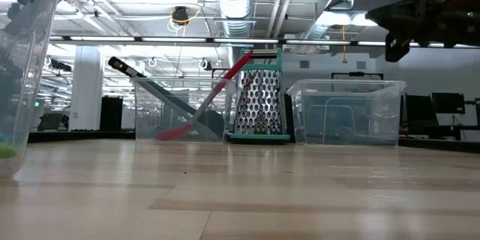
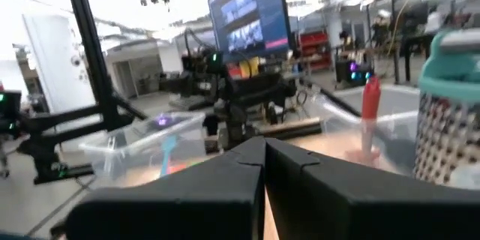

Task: Pick & Place Kitchen Items
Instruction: Return to Home Position

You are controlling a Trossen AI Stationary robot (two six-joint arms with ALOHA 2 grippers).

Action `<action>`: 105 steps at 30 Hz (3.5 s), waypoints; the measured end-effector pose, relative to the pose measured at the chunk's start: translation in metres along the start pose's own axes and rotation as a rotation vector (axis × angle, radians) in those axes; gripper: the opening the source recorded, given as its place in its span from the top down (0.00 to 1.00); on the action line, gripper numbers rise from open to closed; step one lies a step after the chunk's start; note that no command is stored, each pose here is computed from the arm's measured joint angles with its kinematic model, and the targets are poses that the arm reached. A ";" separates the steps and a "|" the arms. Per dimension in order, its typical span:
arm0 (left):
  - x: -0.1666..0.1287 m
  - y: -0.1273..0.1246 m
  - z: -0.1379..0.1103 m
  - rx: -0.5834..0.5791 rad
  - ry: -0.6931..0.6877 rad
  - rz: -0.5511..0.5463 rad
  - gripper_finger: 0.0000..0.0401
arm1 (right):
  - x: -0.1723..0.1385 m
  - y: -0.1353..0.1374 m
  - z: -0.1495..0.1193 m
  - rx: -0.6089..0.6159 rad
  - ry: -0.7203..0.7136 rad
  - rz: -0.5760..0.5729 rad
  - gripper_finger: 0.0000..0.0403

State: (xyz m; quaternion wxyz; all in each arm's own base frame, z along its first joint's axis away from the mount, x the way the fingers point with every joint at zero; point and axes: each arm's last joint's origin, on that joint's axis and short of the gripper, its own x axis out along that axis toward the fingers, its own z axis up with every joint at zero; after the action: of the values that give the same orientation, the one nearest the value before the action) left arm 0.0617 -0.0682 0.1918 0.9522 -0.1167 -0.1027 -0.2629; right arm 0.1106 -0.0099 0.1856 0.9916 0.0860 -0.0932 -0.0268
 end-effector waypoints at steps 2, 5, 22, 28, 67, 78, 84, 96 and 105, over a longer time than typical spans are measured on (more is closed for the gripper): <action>0.000 0.000 0.000 0.001 0.000 0.000 0.99 | 0.000 0.000 -0.003 0.012 0.029 0.002 1.00; 0.000 0.000 0.000 -0.003 -0.003 0.000 0.99 | 0.000 0.001 -0.002 0.087 0.021 0.011 1.00; -0.004 -0.013 0.013 0.067 -0.141 -0.475 0.99 | -0.021 -0.006 0.025 0.076 -0.177 0.214 1.00; -0.002 -0.010 0.000 0.084 -0.004 -0.475 0.99 | -0.019 -0.011 0.011 0.036 -0.037 0.187 1.00; -0.001 0.063 -0.011 0.156 0.187 0.197 0.98 | -0.024 -0.020 -0.007 -0.136 0.153 0.282 1.00; -0.002 0.064 -0.011 0.156 0.184 0.202 0.98 | -0.023 -0.021 -0.007 -0.147 0.152 0.276 1.00; -0.001 0.064 -0.010 0.155 0.180 0.202 0.98 | -0.024 -0.021 -0.007 -0.094 0.159 0.272 1.00; -0.001 0.063 -0.009 0.159 0.167 0.202 0.98 | -0.023 -0.021 -0.007 -0.087 0.160 0.270 1.00; -0.001 0.063 -0.009 0.160 0.165 0.203 0.98 | -0.023 -0.021 -0.007 -0.087 0.160 0.269 1.00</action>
State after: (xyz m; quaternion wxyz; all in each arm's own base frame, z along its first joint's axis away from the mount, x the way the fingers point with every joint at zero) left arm 0.0952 -0.0172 0.1722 0.9854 -0.0281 -0.0322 -0.1650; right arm 0.0880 -0.0275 0.1714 0.9933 0.0316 -0.0234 0.1089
